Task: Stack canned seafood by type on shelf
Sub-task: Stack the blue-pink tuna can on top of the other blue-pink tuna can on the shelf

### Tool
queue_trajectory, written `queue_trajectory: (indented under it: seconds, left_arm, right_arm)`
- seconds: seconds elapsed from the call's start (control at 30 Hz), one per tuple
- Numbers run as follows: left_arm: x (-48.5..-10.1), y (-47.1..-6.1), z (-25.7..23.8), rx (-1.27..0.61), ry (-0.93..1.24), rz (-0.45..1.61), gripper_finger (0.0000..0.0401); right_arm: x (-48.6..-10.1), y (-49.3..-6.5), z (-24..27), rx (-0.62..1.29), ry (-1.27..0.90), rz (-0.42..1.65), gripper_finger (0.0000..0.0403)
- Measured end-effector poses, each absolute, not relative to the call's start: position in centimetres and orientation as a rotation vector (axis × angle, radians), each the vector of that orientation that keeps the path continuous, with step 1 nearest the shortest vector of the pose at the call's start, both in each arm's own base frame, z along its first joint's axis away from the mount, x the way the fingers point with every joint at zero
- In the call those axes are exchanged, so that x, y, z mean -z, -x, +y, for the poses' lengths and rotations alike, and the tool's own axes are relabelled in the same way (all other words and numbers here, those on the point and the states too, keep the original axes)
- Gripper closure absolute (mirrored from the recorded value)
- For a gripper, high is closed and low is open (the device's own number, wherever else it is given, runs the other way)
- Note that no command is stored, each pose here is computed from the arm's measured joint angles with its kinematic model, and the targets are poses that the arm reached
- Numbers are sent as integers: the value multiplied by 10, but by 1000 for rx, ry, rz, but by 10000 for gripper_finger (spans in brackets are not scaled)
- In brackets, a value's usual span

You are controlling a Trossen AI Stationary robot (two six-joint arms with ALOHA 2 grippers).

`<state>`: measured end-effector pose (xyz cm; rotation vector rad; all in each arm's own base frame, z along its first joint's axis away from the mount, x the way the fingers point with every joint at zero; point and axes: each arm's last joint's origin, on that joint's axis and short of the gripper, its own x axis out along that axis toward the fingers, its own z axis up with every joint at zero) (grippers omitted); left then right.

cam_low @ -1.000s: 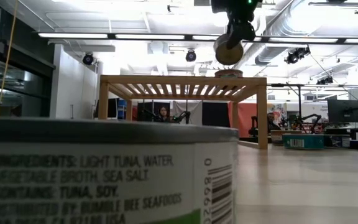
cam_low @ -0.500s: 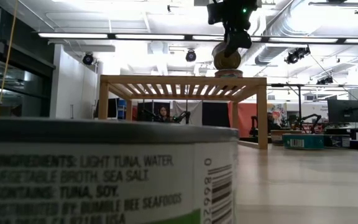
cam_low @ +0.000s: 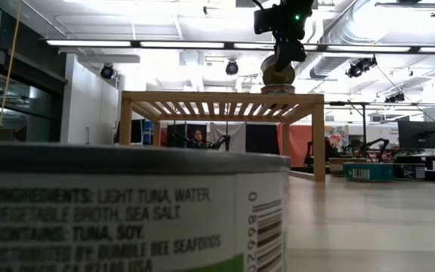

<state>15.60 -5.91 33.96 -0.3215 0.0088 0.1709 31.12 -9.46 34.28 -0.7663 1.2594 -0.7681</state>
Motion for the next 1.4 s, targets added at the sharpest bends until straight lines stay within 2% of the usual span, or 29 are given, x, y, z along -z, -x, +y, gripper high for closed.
queue_trajectory:
  seconds: [0.43,0.83,1.4]
  left_arm:
    - [-336,-156,-59,-176,301,40,400]
    - [-335,-156,-59,-179,320,52,400]
    - [-335,-156,-59,-179,318,52,400]
  right_arm:
    - [-340,-311,-101,776,758,1278,222]
    - [-338,-314,-102,711,713,1254,189]
    - [-337,-313,-101,687,709,1268,187]
